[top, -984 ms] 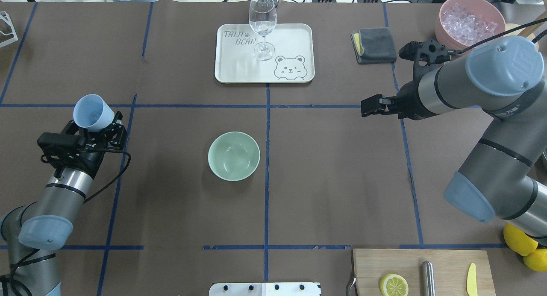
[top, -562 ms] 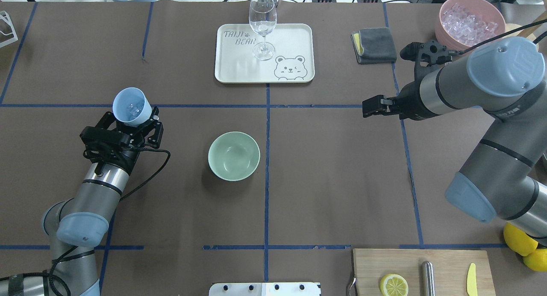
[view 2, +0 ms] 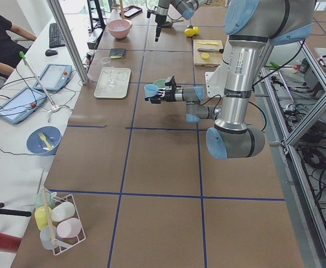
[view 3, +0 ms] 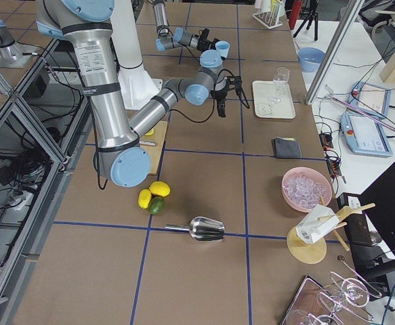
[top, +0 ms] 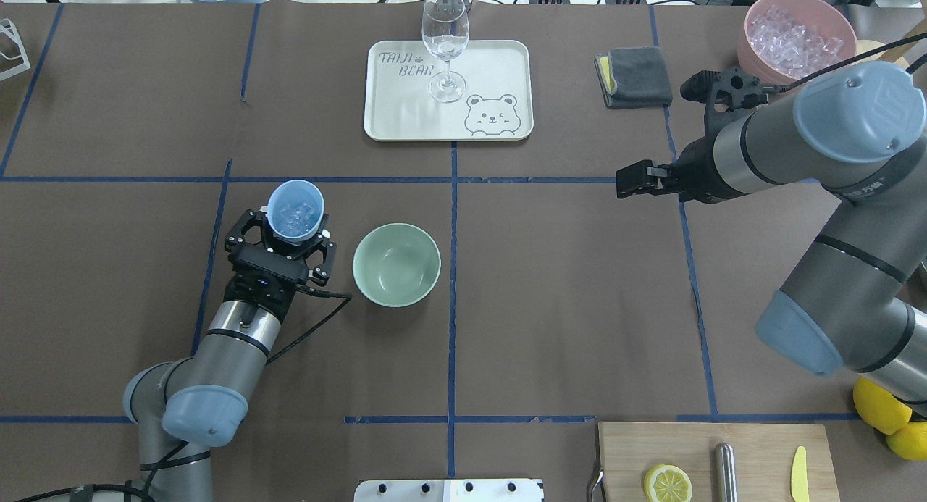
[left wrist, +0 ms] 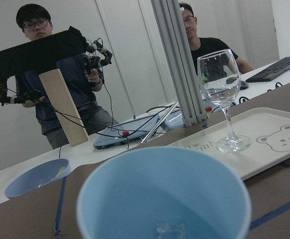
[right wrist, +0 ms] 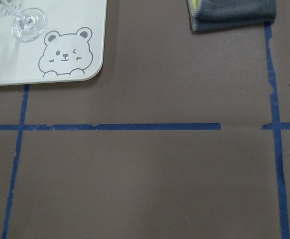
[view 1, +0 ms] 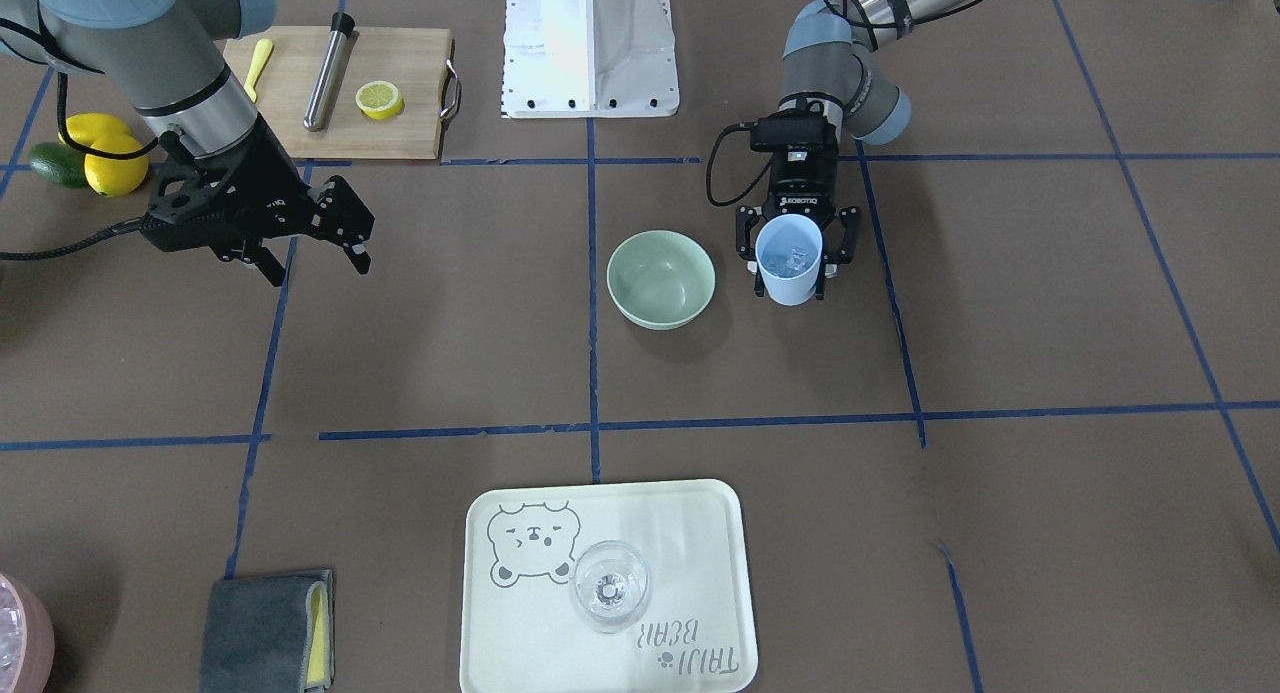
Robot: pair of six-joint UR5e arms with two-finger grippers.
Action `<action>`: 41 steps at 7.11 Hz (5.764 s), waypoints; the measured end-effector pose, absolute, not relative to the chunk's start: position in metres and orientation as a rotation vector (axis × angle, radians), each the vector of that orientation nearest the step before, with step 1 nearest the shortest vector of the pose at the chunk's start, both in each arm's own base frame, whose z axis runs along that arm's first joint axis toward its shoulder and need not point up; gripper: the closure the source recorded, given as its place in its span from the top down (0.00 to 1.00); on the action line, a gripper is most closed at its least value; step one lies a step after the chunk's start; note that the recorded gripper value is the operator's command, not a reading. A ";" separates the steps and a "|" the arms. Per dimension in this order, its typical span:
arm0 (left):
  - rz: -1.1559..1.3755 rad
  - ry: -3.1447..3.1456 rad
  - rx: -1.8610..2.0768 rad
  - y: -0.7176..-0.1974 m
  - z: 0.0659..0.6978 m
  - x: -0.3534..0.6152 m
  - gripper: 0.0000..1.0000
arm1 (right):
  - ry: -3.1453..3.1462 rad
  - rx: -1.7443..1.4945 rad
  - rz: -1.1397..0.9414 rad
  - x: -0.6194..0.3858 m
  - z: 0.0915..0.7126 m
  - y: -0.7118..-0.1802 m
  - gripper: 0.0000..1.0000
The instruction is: Pour ice into bowl
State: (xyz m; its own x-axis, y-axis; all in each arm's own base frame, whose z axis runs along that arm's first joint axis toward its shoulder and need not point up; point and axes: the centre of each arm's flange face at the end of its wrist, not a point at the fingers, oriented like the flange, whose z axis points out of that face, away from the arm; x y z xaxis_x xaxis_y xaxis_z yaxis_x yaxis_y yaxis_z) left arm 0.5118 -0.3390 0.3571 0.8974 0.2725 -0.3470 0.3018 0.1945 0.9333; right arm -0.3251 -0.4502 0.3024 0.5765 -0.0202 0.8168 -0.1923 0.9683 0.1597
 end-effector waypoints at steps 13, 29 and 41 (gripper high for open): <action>0.699 -0.258 1.469 -0.337 0.318 0.535 0.00 | -0.972 0.237 0.097 -0.326 0.296 -0.449 1.00; 1.200 -0.825 1.274 -0.318 0.288 0.556 0.00 | -0.974 0.238 0.104 -0.321 0.294 -0.446 1.00; 0.884 -0.666 1.421 -0.314 0.410 0.438 0.00 | -0.984 0.256 0.111 -0.312 0.287 -0.449 1.00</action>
State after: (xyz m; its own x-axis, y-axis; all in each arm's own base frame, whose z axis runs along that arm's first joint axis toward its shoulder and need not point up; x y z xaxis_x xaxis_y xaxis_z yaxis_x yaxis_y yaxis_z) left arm 0.4380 -0.3141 0.4103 0.5360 0.1193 0.8358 -0.8362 -0.0609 0.5450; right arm -0.3121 -0.4488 0.2871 0.5506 -0.0224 0.8345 -0.2081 0.9644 0.1632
